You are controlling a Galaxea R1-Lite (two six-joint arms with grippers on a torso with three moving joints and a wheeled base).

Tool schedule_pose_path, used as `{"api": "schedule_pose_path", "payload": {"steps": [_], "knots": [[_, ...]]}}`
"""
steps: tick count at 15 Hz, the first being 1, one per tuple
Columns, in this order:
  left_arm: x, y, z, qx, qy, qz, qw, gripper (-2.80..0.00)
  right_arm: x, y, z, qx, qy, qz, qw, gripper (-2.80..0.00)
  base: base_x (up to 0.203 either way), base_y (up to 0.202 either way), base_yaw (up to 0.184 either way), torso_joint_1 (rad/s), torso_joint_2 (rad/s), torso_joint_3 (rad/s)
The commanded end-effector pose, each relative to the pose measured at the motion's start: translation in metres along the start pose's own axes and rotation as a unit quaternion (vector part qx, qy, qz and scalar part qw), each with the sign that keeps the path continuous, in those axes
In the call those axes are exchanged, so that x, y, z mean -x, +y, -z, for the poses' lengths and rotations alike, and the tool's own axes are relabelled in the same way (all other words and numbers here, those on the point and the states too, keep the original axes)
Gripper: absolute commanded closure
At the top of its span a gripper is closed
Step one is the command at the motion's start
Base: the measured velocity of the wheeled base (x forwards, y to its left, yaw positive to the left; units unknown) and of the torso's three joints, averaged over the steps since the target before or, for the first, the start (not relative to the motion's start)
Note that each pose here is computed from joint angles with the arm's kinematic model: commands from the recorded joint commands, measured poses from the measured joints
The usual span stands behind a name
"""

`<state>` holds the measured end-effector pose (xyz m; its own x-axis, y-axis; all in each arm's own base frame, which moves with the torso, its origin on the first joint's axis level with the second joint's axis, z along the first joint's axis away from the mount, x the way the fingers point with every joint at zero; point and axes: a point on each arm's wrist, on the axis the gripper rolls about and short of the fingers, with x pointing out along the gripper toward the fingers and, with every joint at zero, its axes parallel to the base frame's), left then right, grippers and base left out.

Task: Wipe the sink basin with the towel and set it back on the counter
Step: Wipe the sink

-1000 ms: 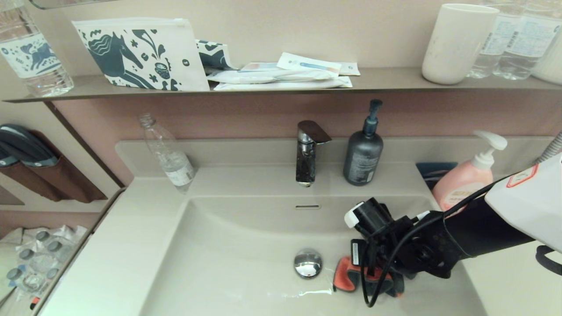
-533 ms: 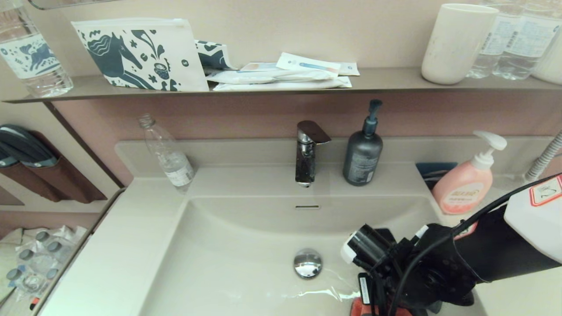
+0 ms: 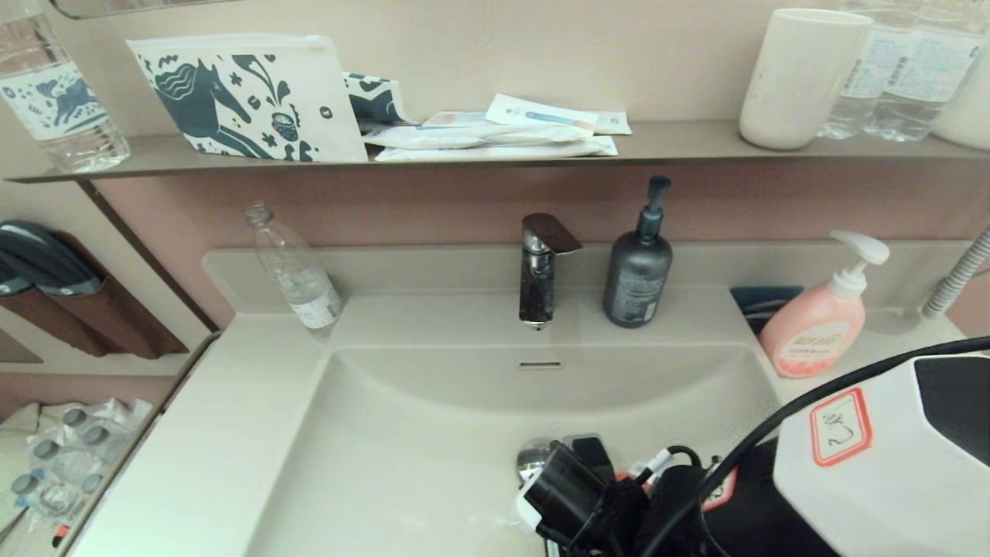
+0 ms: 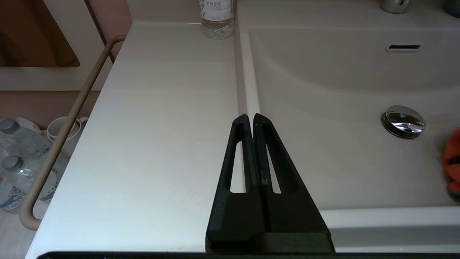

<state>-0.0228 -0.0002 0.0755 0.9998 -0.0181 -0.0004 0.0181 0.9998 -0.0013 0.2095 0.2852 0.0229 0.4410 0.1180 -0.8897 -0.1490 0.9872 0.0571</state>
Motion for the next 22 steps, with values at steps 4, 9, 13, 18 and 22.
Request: {"api": "schedule_pose_path", "payload": {"steps": [4,9,13,18,22], "knots": [[0.000,0.000,0.000,0.000,0.000,0.000,1.0000,0.00,-0.012,0.046,-0.025,0.013,-0.025,-0.063,0.998,0.00,0.000,0.000,0.000,0.000,0.00,0.000],[0.000,0.000,0.000,0.000,0.001,0.000,1.0000,0.00,-0.031,0.082,-0.050,0.013,-0.055,-0.102,0.993,0.00,0.000,0.000,0.000,0.000,0.00,0.000],[0.000,0.000,0.000,0.000,0.001,0.000,1.0000,0.00,-0.041,0.096,-0.073,0.017,-0.090,-0.107,0.990,0.00,0.000,0.000,0.000,0.000,0.00,0.000],[0.000,0.000,0.000,0.000,0.000,0.000,1.0000,0.00,-0.044,0.083,-0.105,-0.001,-0.137,-0.085,0.987,0.00,0.000,0.000,0.000,0.000,0.00,0.000],[0.000,0.000,0.000,0.000,0.000,0.000,1.0000,0.00,-0.034,0.065,-0.122,-0.018,-0.153,-0.067,0.986,0.00,0.000,0.000,0.000,0.000,0.00,0.000]]}}
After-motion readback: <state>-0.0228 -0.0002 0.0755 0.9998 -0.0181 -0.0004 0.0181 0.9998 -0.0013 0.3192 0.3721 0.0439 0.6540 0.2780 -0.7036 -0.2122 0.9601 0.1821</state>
